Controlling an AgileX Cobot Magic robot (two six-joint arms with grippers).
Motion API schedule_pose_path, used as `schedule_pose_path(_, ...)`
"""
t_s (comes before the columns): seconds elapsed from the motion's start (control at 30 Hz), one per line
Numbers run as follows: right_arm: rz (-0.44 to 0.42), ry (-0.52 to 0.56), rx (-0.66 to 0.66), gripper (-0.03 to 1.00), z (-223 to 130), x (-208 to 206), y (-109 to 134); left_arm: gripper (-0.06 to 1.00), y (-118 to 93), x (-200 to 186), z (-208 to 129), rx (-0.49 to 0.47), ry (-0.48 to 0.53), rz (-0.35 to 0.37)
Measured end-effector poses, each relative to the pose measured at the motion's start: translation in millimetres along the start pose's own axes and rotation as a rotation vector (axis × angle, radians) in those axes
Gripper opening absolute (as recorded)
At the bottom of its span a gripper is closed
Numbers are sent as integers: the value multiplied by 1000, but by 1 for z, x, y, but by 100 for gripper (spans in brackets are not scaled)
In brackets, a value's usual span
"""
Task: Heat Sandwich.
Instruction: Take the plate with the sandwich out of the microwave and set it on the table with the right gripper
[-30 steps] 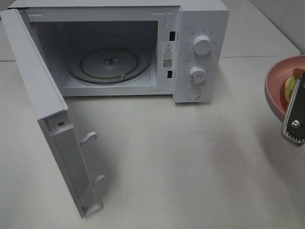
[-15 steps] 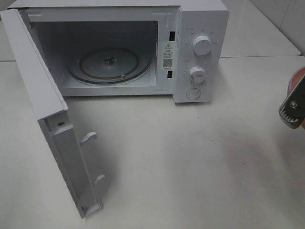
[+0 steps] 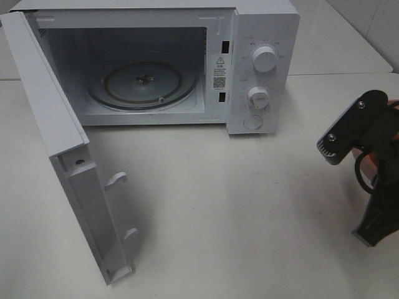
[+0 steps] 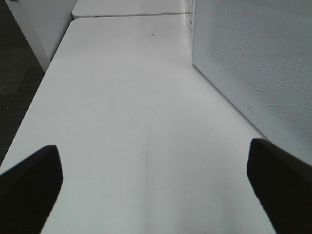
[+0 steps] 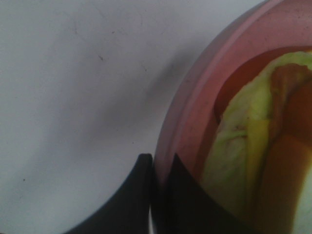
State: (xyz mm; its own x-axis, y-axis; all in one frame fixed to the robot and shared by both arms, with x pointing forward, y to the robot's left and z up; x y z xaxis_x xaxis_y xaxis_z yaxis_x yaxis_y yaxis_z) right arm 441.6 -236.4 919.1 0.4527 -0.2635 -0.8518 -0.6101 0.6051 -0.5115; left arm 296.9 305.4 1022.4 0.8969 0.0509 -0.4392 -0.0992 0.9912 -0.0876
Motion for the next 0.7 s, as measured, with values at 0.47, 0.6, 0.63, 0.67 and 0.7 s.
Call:
schedule_pose_path(0.47,-27,56,153,7,25,26,-23,97,0,0,0,0,0,0)
schedule_pose_path(0.6,-28,91,189,8,19,37,-30,97,0,0,0,0,0,0)
schedule_pose_path(0.63,-31,103,196,8,17,40,-33,97,0,0,0,0,0,0)
schedule_pose_path(0.67,-31,103,196,8,17,40,-33,97,0,0,0,0,0,0)
schedule_pose_path(0.7,-33,109,203,8,15,42,-35,97,0,0,0,0,0,0)
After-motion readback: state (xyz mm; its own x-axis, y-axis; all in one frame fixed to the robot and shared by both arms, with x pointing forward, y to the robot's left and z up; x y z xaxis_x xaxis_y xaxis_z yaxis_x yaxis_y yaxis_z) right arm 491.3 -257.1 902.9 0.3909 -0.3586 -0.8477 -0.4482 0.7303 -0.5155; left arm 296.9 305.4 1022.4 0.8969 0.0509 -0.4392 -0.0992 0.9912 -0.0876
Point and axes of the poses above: a point on each arm's last joint axis where the gripper is mounted, x pointing out along that axis toward the gripper, y along the wrist's bending axis when the last joint is at zero, z = x × y, the point moved 7 cm from there along x, pointing out along that axis toward the gripper, and after that the axes turned 9 degrees about -x, right-handed, at the moved point
